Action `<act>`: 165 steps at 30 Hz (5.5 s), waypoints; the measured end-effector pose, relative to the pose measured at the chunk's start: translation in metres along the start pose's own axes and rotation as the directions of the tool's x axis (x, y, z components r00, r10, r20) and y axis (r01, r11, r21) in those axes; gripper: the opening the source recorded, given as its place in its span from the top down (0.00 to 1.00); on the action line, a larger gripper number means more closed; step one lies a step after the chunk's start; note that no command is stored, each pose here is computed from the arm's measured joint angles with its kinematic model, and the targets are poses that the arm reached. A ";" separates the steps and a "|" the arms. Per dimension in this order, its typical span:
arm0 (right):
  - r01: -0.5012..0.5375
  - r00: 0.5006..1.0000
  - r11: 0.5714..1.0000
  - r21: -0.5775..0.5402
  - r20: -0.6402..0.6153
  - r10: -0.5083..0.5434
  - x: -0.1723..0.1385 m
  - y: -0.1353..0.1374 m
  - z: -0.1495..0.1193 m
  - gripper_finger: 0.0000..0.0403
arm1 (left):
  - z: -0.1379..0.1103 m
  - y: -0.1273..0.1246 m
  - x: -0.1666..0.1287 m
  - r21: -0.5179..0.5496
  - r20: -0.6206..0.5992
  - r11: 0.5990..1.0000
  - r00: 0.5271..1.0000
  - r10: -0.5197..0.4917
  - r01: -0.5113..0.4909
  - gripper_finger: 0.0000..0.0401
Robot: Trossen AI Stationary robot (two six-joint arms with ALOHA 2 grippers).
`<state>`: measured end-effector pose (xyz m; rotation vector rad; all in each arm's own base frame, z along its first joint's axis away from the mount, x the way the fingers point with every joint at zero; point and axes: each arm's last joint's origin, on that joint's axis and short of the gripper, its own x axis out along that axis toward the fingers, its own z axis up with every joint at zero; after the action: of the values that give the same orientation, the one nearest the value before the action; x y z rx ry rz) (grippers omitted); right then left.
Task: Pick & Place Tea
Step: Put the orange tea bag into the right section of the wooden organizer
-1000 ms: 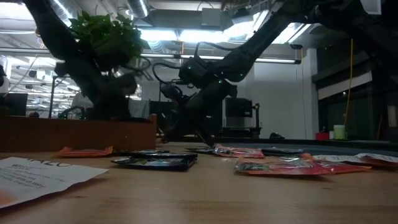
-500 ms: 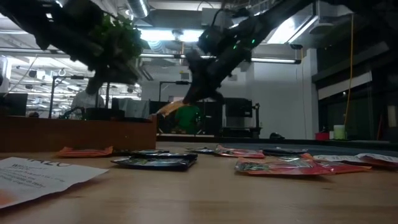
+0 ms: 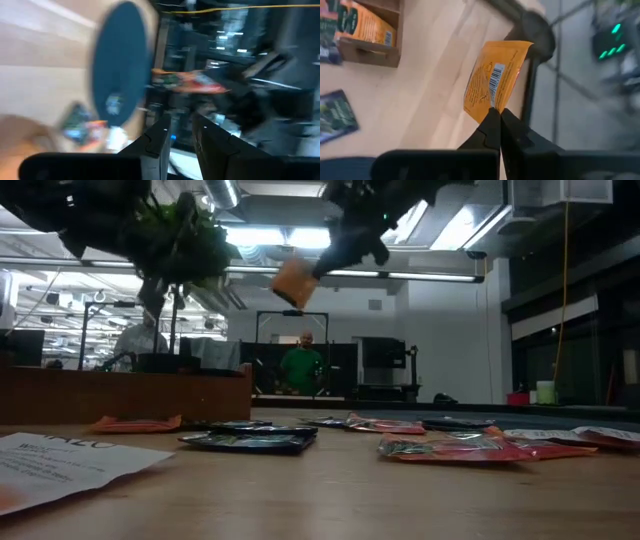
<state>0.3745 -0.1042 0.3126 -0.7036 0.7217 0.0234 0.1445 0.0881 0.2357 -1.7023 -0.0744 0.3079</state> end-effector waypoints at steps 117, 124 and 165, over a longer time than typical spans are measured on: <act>0.561 0.827 0.742 -0.366 0.284 -0.485 -0.033 -0.002 0.076 0.94 | -0.005 -0.089 0.013 0.077 -0.225 0.937 0.922 -0.316 0.340 0.99; 0.516 0.849 0.838 -0.176 0.237 -0.473 -0.055 -0.003 0.073 0.81 | -0.007 -0.088 0.013 0.082 -0.279 0.939 0.912 -0.301 0.335 0.99; 0.044 0.981 0.688 0.725 0.098 -0.167 -0.112 0.005 0.035 0.64 | -0.092 -0.054 0.034 0.900 -0.291 0.435 0.774 0.562 0.023 0.99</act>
<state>0.3095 -0.0557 0.3974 0.0296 0.4718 -0.3020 0.2063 0.0161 0.2947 -0.6546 0.7440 0.0347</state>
